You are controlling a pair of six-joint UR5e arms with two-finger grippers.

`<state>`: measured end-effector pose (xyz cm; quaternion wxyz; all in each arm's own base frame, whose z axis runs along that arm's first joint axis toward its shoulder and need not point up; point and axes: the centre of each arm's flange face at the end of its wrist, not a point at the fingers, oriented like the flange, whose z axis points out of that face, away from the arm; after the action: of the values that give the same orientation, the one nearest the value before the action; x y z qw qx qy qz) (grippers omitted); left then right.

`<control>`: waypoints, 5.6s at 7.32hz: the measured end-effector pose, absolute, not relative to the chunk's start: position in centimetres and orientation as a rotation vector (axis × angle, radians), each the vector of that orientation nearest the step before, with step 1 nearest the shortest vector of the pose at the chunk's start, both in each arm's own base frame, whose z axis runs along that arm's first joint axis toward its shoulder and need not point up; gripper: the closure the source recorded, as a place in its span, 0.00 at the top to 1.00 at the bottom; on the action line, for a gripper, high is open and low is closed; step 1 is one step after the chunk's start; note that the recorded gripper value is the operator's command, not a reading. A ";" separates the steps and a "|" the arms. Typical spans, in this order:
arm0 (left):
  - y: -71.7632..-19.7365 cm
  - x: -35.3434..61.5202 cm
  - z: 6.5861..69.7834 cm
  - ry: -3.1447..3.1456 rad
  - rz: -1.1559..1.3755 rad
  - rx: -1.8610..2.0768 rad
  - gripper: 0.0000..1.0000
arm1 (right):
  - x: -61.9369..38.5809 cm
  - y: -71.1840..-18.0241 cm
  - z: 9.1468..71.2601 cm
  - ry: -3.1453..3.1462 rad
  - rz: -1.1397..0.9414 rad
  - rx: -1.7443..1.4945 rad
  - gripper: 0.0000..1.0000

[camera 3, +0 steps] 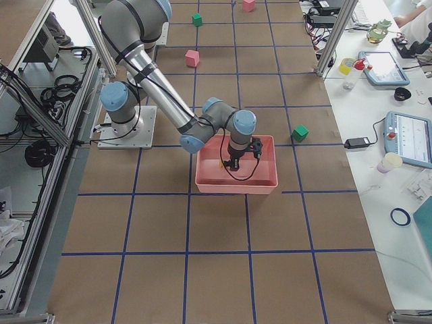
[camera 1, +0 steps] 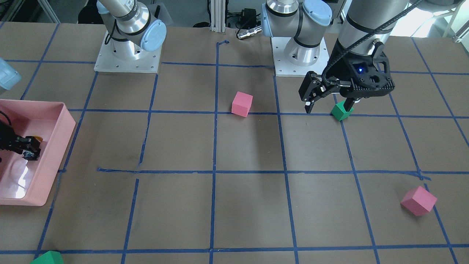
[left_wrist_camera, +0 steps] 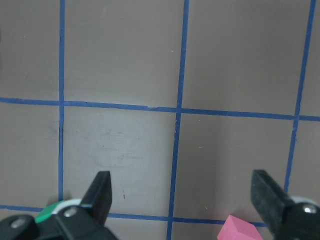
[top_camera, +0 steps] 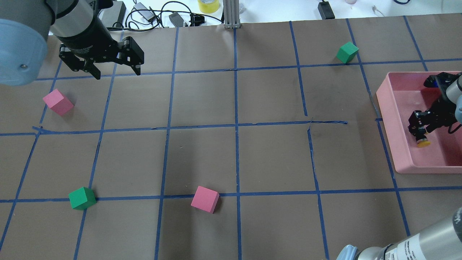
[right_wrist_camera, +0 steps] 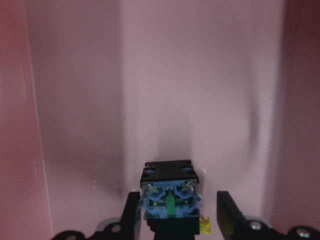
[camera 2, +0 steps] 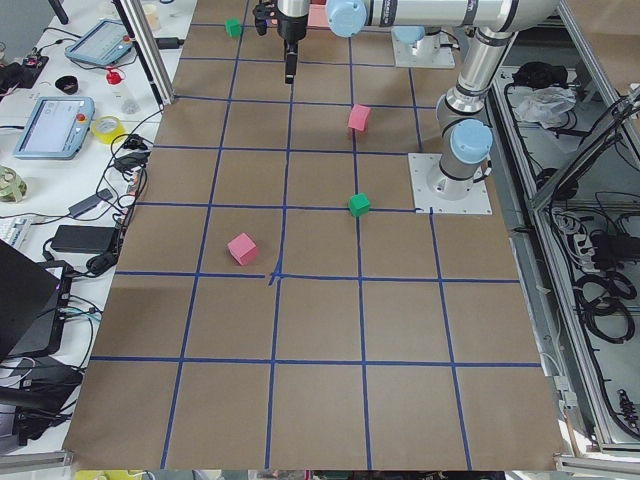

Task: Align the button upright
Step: 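Descend and close the right gripper on the switch body, then lift the switch out of the bin and carry it to the table center, then hold the switch still with the right gripper while the left arm approaches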

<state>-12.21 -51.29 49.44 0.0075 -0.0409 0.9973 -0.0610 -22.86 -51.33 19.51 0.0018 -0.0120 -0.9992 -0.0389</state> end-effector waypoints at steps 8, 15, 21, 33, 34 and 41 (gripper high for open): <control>-51.2 -12.2 49.5 3.116 -0.193 -0.128 1.00 | -23.5 -52.4 24.0 -3.109 -0.087 -0.028 0.00; -51.2 -12.2 49.5 3.117 -0.194 -0.128 1.00 | -7.7 -59.3 39.1 -3.072 0.016 0.028 0.00; -51.4 -12.2 49.5 3.120 -0.198 -0.130 1.00 | 24.4 -57.6 34.1 -3.125 0.045 -0.212 0.00; -51.0 -12.1 49.1 3.114 -0.202 -0.128 1.00 | 38.4 -55.4 21.3 -3.192 0.067 0.170 0.00; -51.0 -12.1 49.1 3.114 -0.203 -0.128 1.00 | 38.3 -55.3 21.0 -3.188 0.057 0.182 0.00; -50.6 -12.1 49.9 3.094 -0.234 -0.090 1.00 | 38.3 -55.0 20.4 -3.181 0.041 0.233 0.03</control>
<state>-12.08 -50.62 49.94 0.0188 -0.0290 0.9966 -0.0753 38.26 -55.04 20.42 -0.0242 0.0731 -0.9969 0.0128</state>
